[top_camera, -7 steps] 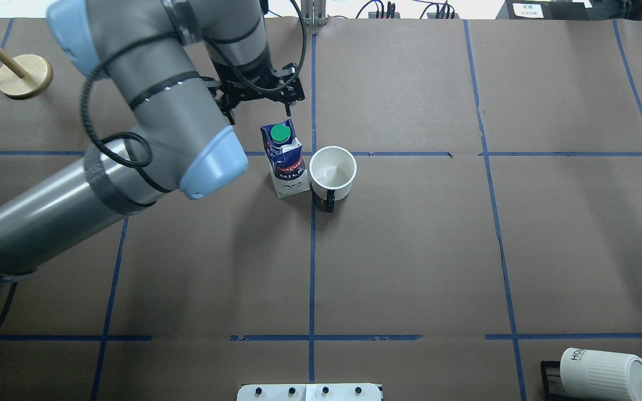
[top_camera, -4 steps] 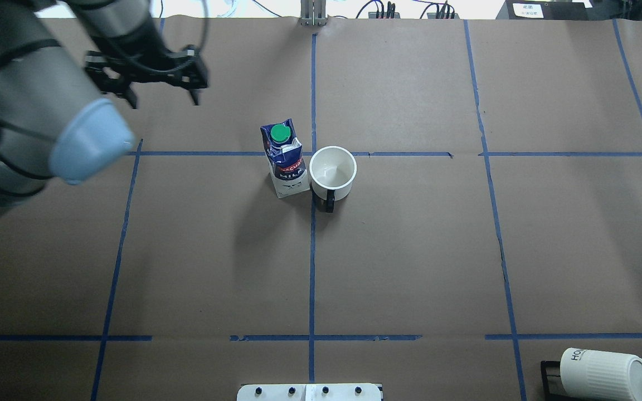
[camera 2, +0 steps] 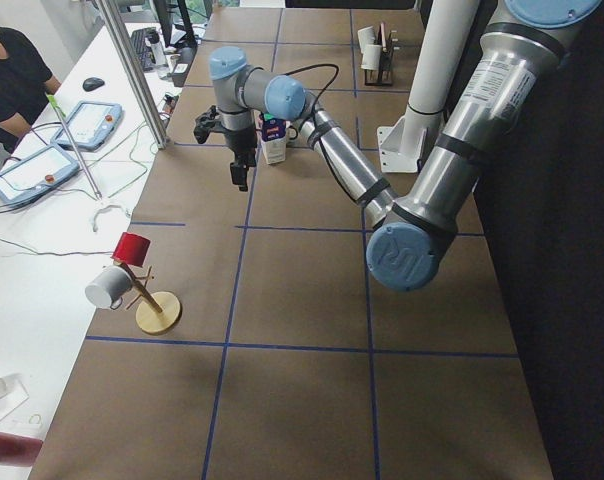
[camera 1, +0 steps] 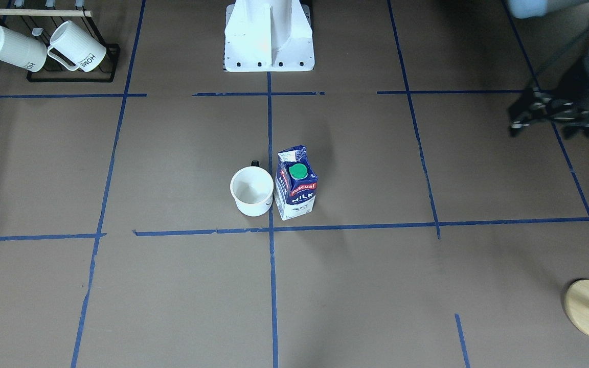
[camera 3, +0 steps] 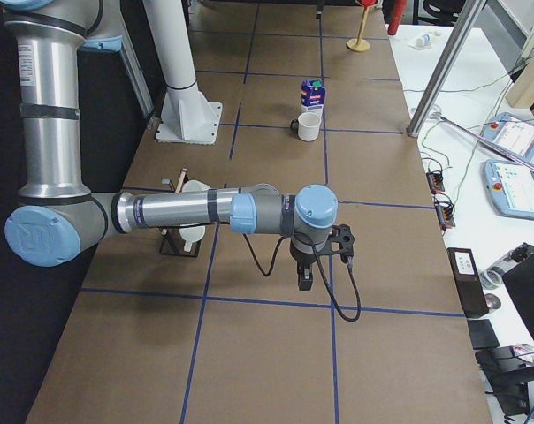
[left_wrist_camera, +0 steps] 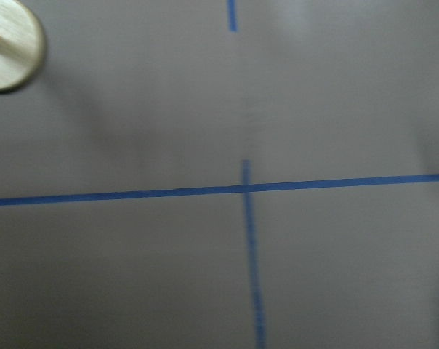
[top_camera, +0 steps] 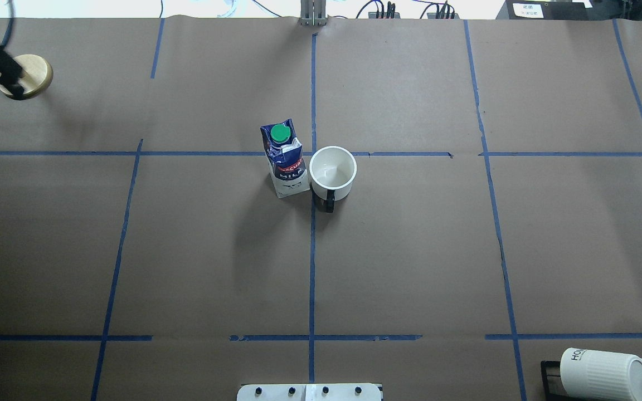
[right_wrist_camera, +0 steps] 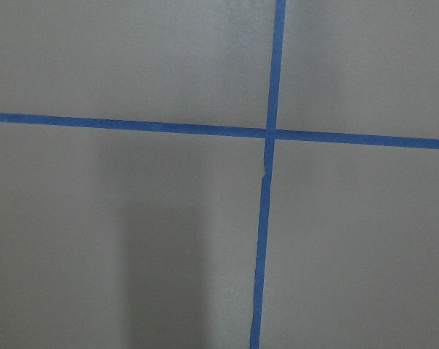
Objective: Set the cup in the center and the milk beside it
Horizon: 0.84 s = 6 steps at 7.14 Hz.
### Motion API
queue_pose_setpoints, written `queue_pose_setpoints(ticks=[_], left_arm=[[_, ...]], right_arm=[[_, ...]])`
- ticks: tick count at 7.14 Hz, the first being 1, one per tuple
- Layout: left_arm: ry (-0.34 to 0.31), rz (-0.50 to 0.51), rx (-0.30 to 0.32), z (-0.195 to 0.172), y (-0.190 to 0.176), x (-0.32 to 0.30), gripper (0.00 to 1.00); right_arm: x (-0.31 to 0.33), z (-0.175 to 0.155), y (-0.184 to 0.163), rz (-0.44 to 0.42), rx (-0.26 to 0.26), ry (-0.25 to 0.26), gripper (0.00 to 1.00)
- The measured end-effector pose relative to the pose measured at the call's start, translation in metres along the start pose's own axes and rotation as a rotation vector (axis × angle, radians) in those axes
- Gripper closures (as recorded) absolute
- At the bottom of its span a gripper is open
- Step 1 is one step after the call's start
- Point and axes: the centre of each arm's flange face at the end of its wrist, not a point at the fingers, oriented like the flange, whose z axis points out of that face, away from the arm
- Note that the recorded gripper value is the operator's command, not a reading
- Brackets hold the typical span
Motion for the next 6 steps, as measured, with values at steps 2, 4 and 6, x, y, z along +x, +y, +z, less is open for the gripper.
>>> queue_pose_setpoints(ticks=[2, 4, 6], left_arm=[[-0.018, 0.049, -0.035, 0.013, 0.024, -0.094, 0.00], [-0.020, 0.060, -0.066, 0.029, 0.036, -0.149, 0.00], [-0.012, 0.018, -0.085, 0.056, 0.045, -0.199, 0.00]], right_arm=[[0.005, 0.000, 0.003, -0.012, 0.003, 0.013, 0.00], [0.017, 0.009, 0.008, -0.046, 0.042, 0.043, 0.00], [0.022, 0.014, 0.010, -0.052, 0.056, 0.038, 0.00]])
